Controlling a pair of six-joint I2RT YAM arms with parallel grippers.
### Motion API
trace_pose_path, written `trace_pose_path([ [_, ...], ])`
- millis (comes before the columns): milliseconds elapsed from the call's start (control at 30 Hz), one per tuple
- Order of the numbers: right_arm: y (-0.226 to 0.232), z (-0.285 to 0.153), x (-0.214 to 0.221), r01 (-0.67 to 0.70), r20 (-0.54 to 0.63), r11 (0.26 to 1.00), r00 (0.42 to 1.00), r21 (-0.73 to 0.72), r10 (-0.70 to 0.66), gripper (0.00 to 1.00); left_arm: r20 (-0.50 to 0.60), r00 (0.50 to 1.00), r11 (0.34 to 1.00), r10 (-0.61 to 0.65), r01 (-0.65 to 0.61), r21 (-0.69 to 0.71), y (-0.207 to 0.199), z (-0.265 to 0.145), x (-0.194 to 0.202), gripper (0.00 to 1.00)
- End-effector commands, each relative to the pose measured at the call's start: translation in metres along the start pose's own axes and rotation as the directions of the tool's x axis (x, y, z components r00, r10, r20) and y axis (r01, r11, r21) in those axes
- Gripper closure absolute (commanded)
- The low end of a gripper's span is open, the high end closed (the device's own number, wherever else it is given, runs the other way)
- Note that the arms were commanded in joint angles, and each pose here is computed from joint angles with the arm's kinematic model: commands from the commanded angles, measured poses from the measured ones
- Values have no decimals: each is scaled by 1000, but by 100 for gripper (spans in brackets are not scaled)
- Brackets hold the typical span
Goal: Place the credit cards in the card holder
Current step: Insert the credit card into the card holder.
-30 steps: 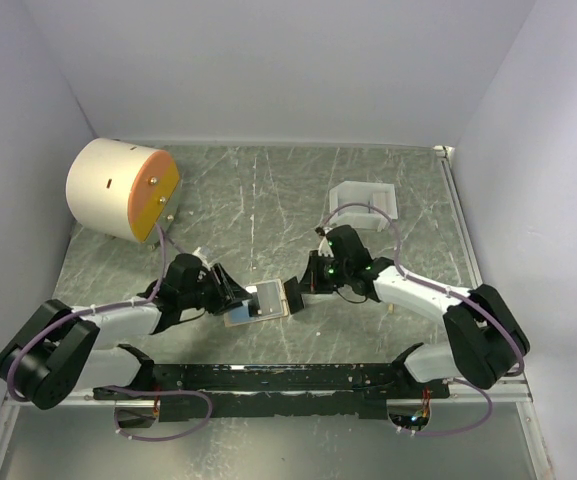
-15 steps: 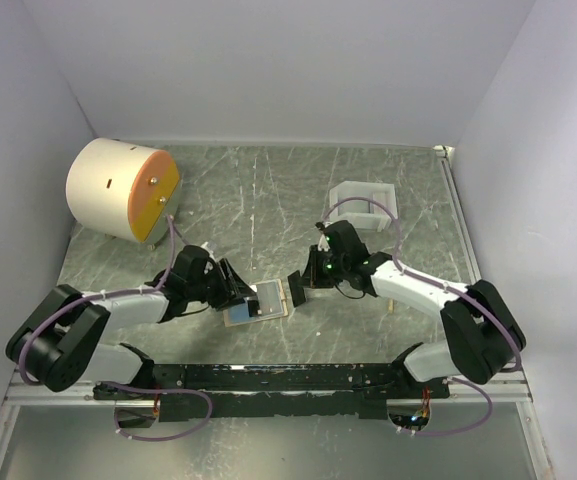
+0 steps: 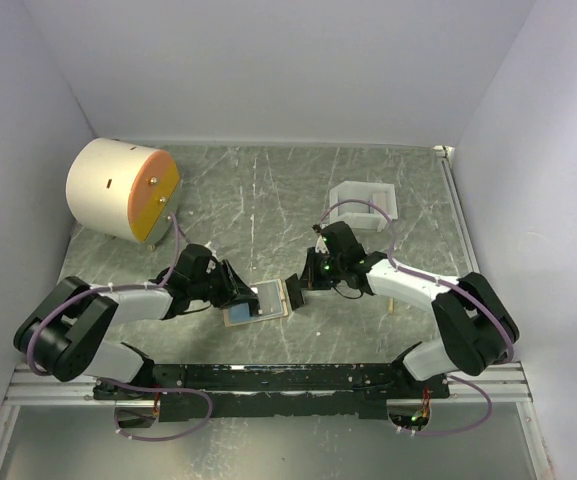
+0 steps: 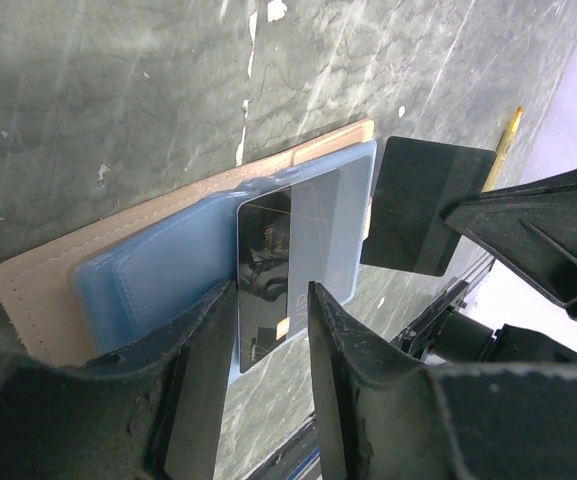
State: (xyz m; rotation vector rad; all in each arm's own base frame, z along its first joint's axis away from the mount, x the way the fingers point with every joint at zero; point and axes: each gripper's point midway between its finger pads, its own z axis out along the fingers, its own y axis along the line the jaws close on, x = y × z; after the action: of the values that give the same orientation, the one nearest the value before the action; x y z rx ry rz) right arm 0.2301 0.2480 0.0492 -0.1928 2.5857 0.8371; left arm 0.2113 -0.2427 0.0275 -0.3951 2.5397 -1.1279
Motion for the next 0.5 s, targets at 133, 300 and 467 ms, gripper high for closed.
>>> trace_pose_path([
  [133,10,3,-2,-5,6,999,1000,-42,5,100,-12,999,997,32,-32,71,-21,4,-3,68],
  [300,12,6,1,-7,-3,999,1000,-50,7,100,-19,999,996,39,-38,86,-26,7,-2,76],
  [467,15,8,5,-15,-7,998,1000,-57,15,100,-32,999,995,41,-38,96,-30,11,1,82],
])
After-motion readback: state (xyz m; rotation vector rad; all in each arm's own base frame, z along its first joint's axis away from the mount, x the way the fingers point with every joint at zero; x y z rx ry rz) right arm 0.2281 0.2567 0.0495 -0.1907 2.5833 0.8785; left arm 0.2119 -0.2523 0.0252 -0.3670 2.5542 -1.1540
